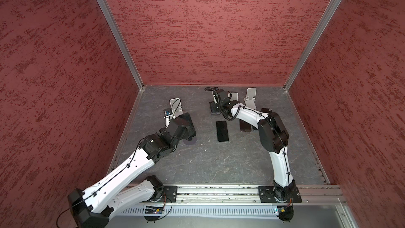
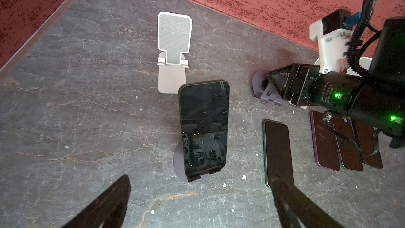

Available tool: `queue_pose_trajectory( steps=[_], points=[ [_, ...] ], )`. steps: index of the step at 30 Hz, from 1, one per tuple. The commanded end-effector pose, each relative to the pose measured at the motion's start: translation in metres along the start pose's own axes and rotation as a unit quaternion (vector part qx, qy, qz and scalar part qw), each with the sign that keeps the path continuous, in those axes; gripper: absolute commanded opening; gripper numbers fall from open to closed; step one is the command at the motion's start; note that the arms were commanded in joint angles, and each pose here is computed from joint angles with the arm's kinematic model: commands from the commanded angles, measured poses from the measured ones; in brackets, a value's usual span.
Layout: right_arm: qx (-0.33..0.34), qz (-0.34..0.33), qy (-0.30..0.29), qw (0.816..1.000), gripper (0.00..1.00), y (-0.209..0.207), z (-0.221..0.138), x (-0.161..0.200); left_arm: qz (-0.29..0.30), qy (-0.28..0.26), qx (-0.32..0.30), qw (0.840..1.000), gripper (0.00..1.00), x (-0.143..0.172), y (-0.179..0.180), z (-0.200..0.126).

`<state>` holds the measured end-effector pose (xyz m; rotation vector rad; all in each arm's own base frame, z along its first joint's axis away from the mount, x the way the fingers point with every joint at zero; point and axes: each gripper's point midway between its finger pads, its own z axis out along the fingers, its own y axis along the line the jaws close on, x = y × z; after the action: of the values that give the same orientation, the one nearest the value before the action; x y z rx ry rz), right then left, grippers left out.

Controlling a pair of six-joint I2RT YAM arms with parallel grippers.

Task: Remove the phone from the phone stand
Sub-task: Place the phone stand at the top-center of the table.

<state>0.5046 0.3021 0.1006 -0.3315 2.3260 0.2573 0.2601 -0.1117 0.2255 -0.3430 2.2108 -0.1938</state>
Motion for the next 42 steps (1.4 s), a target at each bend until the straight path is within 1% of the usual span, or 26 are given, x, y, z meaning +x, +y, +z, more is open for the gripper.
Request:
queue_pose_trajectory(
  steps=[1, 8, 14, 24, 32, 37, 42],
  points=[
    [-0.021, -0.001, -0.013, 1.000, 0.56, 0.001, 0.003, -0.016, -0.007, -0.011, 0.010, 1.000, 1.00, -0.013, -0.009, -0.002],
    [-0.027, 0.002, 0.000, 1.000, 0.57, -0.009, 0.016, -0.010, -0.002, -0.005, 0.004, 1.000, 1.00, -0.014, -0.012, 0.003],
    [-0.038, 0.005, 0.012, 0.999, 0.59, -0.007, 0.023, -0.002, 0.001, 0.000, 0.003, 1.000, 1.00, -0.015, -0.015, 0.007],
    [-0.039, 0.011, 0.016, 0.999, 0.68, -0.008, 0.027, 0.002, 0.005, 0.006, 0.002, 1.000, 1.00, -0.012, -0.015, 0.011],
    [-0.039, 0.011, 0.006, 0.999, 0.75, -0.008, 0.019, -0.008, 0.009, 0.013, 0.004, 1.000, 0.99, -0.012, -0.019, 0.014],
    [-0.034, 0.009, -0.010, 0.999, 0.79, -0.009, 0.007, -0.021, 0.012, 0.016, 0.000, 1.000, 1.00, -0.013, -0.019, 0.015],
    [-0.016, 0.007, -0.024, 1.000, 0.85, -0.016, -0.008, -0.032, 0.012, 0.017, -0.006, 1.000, 1.00, -0.015, -0.019, 0.015]
  ],
)
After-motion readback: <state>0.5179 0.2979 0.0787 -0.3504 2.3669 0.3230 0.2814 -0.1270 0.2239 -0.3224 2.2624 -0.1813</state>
